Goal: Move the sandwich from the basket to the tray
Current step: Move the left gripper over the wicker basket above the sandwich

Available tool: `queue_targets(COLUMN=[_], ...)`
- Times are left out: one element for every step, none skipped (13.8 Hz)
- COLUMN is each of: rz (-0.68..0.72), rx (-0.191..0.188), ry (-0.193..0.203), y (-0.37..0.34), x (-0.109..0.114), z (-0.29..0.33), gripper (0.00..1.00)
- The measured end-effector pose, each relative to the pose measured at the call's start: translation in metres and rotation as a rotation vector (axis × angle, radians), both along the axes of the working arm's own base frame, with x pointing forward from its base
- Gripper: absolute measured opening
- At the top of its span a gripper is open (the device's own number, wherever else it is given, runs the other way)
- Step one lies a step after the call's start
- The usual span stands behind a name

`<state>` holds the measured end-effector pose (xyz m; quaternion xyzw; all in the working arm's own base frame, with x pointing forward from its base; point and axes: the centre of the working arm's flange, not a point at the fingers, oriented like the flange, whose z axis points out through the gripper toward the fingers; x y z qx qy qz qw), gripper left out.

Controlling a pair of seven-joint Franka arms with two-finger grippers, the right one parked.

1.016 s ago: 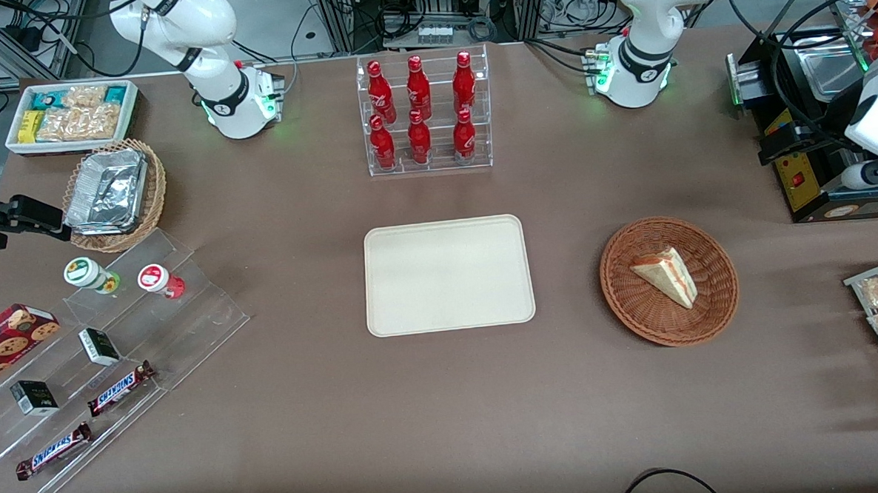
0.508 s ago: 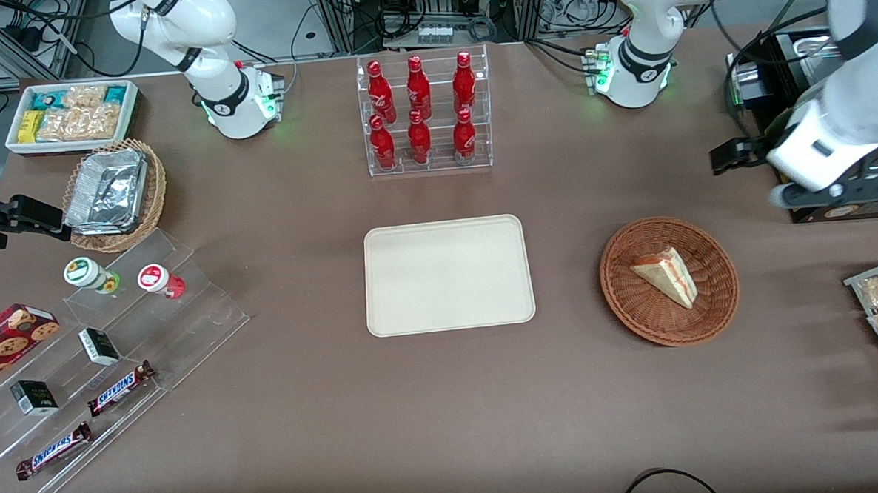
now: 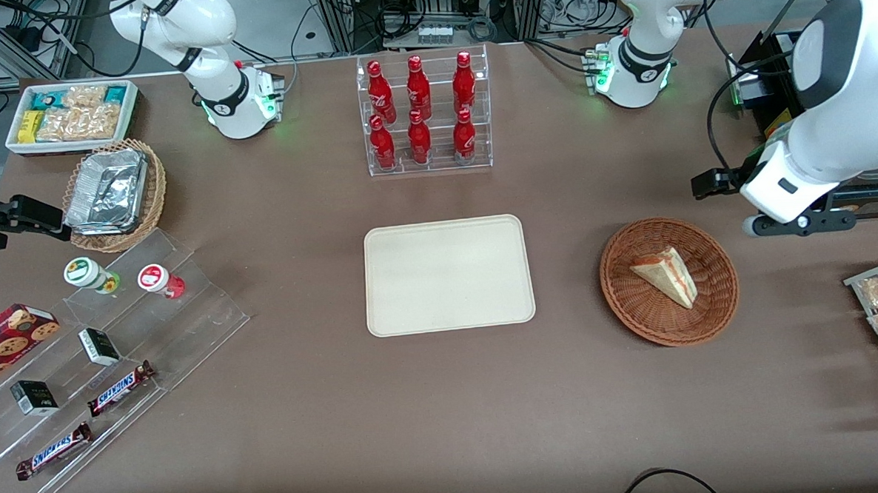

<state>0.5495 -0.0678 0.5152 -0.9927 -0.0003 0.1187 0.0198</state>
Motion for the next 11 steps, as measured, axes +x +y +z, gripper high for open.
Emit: queue_targets(rz=[0.001, 0.002, 0.005, 0.008, 0.011, 0.015, 0.02, 0.024, 0.037, 0.06, 0.084], rx=[0.0, 0.001, 0.001, 0.001, 0.0, 0.001, 0.001, 0.001, 0.002, 0.005, 0.009], ry=[-0.005, -0.011, -0.019, -0.03, -0.039, -0.045, -0.049, -0.054, -0.062, -0.071, -0.081], y=[0.001, 0.002, 0.004, 0.006, 0.008, 0.01, 0.013, 0.016, 0.017, 0.018, 0.018], x=[-0.002, -0.004, -0.006, -0.008, -0.011, -0.015, -0.017, -0.02, -0.022, -0.023, -0.026], z=[-0.008, -0.016, -0.024, -0.032, -0.042, -0.051, -0.061, -0.071, -0.082, -0.092, -0.103], gripper=[1.0, 1.0, 1.0, 1.0, 1.0, 1.0, 1.0, 1.0, 1.0, 1.0, 1.0])
